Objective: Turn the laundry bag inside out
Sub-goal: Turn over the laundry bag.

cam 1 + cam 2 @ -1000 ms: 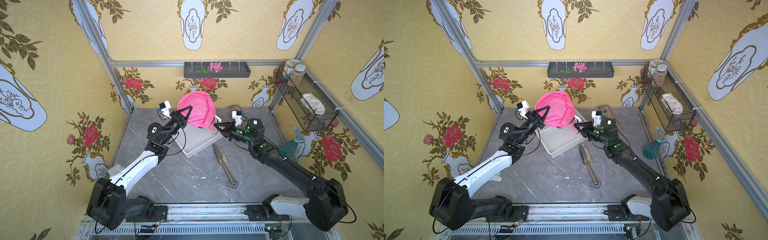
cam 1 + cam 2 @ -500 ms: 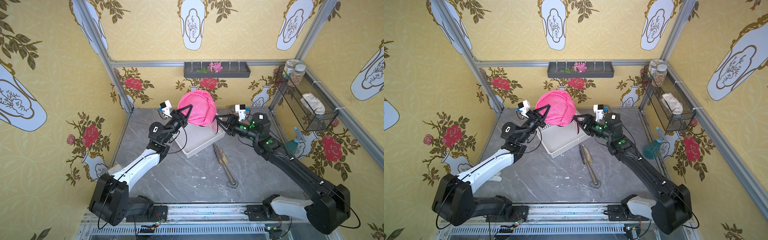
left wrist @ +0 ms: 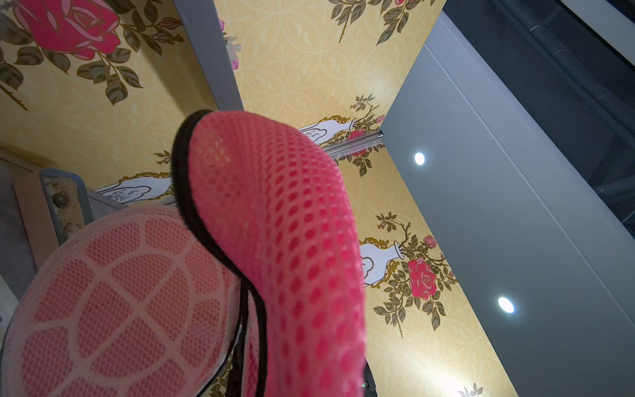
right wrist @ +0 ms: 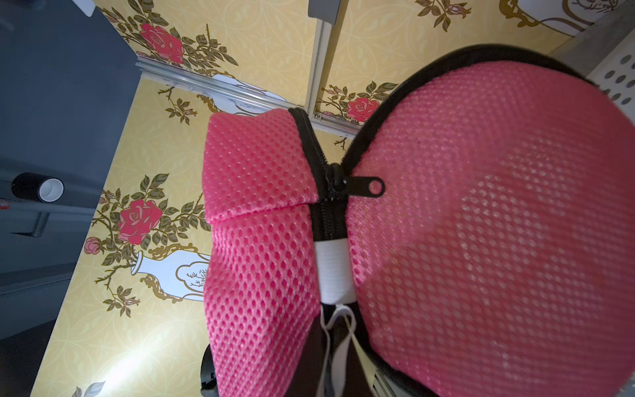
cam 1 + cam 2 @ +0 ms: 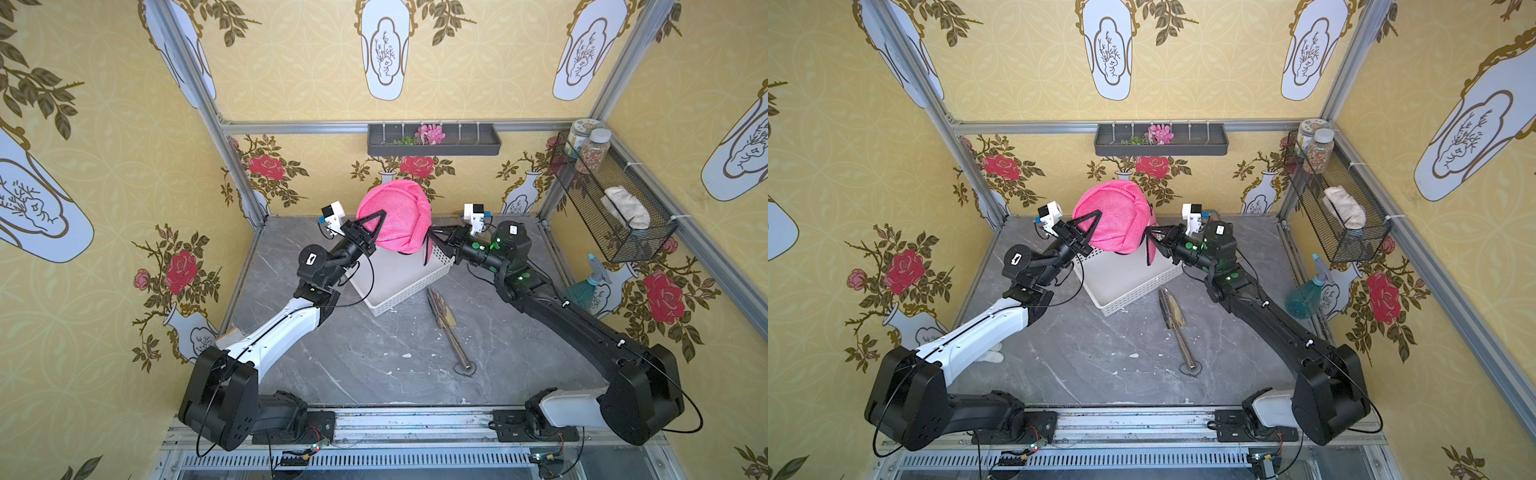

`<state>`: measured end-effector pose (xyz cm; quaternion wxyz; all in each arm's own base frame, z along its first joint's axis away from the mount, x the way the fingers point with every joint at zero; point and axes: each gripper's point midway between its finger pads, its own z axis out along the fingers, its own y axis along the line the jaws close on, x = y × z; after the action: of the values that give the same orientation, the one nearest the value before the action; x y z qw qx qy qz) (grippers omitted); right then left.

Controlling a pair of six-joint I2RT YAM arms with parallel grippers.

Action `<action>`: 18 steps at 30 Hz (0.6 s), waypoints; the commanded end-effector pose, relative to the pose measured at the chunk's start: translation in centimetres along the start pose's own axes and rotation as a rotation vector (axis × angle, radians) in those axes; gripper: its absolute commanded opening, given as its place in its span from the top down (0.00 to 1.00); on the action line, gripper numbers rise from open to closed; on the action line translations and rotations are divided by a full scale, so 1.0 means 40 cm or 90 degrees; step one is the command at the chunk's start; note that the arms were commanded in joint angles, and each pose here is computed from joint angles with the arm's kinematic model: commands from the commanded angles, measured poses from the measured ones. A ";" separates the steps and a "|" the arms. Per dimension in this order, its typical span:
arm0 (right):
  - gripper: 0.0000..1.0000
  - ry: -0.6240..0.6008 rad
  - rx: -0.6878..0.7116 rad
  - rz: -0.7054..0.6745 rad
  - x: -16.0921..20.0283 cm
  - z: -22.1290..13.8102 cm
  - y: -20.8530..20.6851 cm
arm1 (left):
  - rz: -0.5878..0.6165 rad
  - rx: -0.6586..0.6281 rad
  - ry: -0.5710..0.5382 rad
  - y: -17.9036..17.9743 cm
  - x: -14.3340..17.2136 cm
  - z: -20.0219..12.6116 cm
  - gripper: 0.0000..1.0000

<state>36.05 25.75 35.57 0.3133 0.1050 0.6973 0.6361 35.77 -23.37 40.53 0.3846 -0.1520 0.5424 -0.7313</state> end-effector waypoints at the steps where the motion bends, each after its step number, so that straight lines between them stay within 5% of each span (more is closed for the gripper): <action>1: 1.00 -0.019 -0.027 -0.010 -0.015 -0.009 0.023 | 0.006 0.036 0.003 -0.033 0.001 -0.002 1.00; 18: 1.00 -0.018 0.114 0.038 0.038 -0.002 -0.244 | -0.038 0.115 0.020 -0.122 0.009 -0.011 1.00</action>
<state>36.49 25.15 27.03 0.2779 0.1482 0.7381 0.5967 34.56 -23.58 41.71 0.3499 -0.1497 0.5279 -0.7593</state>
